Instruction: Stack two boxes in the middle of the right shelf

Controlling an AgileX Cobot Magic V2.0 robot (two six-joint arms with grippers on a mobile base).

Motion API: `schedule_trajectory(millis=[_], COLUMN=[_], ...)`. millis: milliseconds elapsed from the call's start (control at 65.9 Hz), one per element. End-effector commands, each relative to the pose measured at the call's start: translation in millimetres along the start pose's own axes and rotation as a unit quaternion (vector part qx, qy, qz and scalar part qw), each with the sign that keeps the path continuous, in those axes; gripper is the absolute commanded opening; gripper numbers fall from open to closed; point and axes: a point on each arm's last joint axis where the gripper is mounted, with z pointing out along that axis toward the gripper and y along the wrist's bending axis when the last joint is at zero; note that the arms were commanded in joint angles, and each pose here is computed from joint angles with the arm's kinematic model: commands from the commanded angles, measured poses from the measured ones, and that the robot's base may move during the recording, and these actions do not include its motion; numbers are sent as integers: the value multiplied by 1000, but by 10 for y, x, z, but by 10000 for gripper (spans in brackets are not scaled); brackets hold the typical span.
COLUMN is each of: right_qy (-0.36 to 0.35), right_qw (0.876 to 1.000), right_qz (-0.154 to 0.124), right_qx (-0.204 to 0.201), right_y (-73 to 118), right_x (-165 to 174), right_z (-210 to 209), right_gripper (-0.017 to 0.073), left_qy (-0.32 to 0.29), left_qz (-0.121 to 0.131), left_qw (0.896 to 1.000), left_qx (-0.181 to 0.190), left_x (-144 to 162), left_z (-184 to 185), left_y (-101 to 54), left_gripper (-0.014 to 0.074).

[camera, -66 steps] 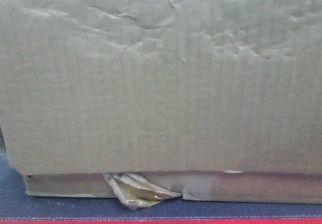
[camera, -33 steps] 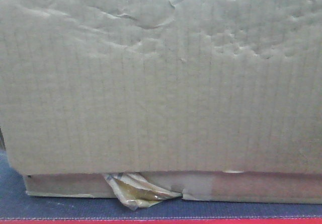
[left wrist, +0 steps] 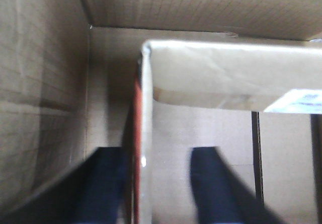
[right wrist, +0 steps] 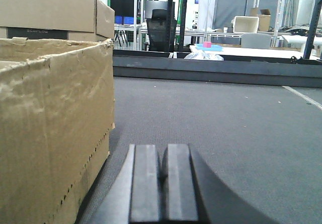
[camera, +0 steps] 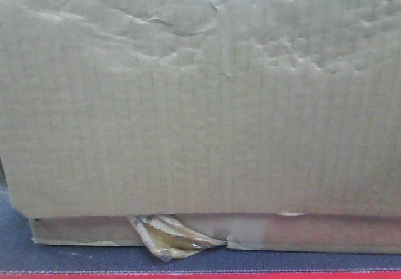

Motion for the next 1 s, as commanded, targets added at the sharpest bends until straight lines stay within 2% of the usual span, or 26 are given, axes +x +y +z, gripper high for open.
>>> schedule_trajectory(millis=[0, 182, 258, 349, 425, 500, 607, 698, 758, 880, 986], right_qy=[-10, -10, -10, -10, -10, -10, -10, -10, -10, -10, -10], right_qw=[1000, 1000, 1000, 1000, 1000, 1000, 1000, 1000, 1000, 1000, 1000], right_qz=[-2, -2, -2, -2, -2, -2, -2, -2, -2, -2, -2], right_qx=[2, 2, 2, 2, 2, 2, 2, 2, 2, 2, 2], right_y=[-2, -2, -2, -2, -2, -2, -2, -2, -2, -2, -2], right_x=[-17, -17, -17, -17, -17, -17, -17, -17, -17, -17, -17], right_z=[-2, -2, -2, -2, -2, -2, -2, -2, -2, -2, -2], right_gripper=[-162, -162, -162, -162, -162, -162, -162, -162, -162, -162, -162], left_qy=[-13, -49, -79, -109, -117, -121, -123, -92, -74, -47, -20], left_qz=[-5, 5, -1, 13, 27, 34, 33, 27, 25, 19, 21], left_qw=[1000, 998, 995, 991, 991, 992, 992, 995, 997, 999, 1000], left_qx=[11, 40, 60, 71, 50, 3, -10, 21, 27, 6, -2], left_x=[-38, -170, -242, -285, -271, -259, -300, -300, -300, -260, -185], left_z=[-69, -410, -657, -936, -1091, -1181, -1178, -1116, -1046, -868, -724], left_y=[1, -5, 17, 77, 175, 314, 423, 446, 477, 580, 610], left_gripper=[312, 319, 319, 319, 319, 319, 319, 319, 319, 319, 319])
